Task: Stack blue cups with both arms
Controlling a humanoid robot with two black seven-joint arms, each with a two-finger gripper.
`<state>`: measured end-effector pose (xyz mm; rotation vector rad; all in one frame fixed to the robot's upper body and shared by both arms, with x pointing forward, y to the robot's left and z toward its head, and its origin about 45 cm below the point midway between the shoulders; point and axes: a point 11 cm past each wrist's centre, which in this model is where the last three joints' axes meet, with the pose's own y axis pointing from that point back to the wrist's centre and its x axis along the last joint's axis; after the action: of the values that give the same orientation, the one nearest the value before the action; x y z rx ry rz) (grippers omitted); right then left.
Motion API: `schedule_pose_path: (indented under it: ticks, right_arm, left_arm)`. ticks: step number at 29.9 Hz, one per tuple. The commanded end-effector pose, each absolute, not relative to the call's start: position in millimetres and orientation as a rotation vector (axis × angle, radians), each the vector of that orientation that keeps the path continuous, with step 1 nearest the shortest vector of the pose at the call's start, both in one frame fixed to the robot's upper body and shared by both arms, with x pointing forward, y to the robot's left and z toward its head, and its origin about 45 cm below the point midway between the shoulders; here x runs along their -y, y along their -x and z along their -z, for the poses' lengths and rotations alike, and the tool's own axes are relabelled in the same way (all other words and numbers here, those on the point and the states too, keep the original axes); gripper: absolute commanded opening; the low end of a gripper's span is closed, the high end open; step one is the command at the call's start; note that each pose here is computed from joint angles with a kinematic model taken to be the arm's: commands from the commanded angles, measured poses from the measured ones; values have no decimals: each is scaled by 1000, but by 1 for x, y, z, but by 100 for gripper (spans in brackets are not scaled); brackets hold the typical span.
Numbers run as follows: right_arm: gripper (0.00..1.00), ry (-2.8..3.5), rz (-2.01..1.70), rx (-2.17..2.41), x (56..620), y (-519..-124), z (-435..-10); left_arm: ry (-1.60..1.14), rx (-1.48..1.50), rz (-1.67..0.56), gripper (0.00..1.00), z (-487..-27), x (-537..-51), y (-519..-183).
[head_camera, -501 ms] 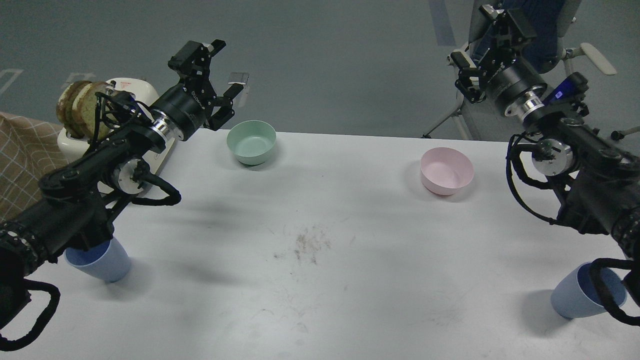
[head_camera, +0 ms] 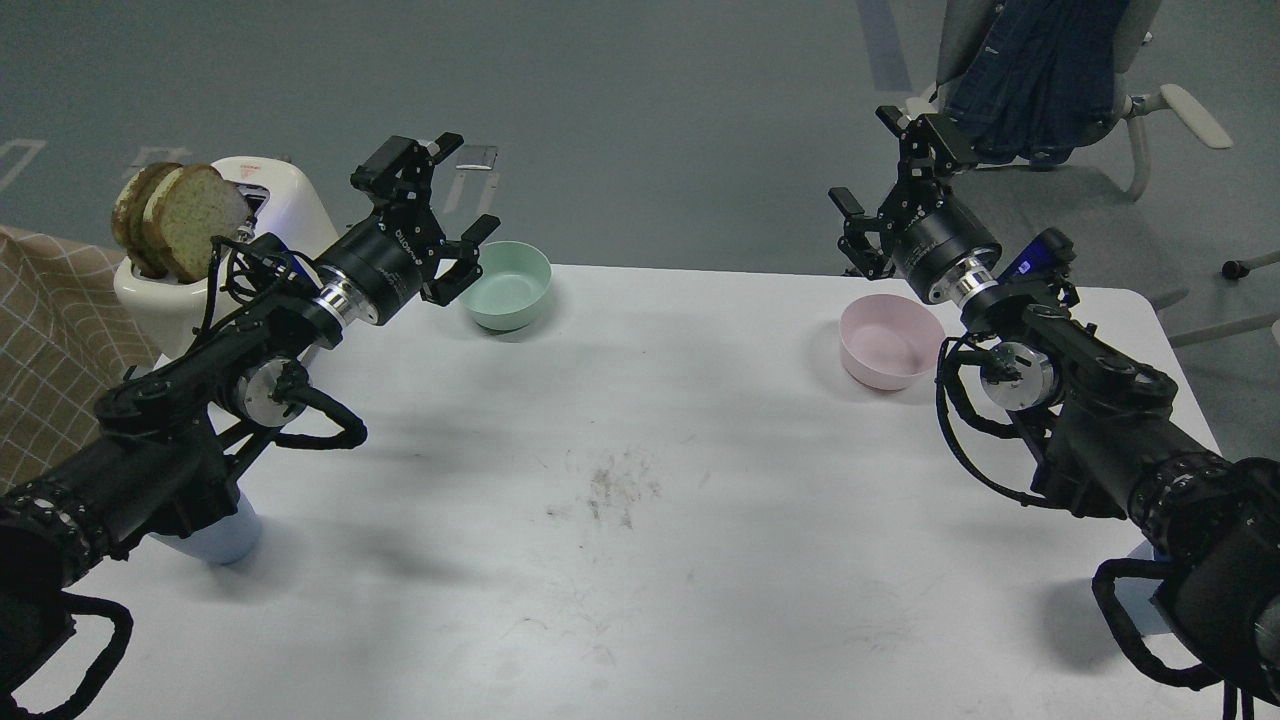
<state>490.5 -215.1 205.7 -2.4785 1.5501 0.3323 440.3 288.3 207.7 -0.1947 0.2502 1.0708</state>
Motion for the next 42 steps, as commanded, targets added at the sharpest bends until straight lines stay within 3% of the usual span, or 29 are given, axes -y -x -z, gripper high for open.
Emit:
schedule_pose_path:
  ticks: [1,28,42]
  right_arm:
    - [100,2481,-336,-1554,213,-490,-204]
    - [100,2353,-338,-1769,263,-492,-193]
    - [100,2352,-321,-1763,262,-496,-200]
  left_arm:
    - [204,-245,-1076,98,-210,-291,-442]
    - [265,-219,-1102,98,-228,-297,-450]
    - [281,-216,-1102,98,-232,-296,-451]
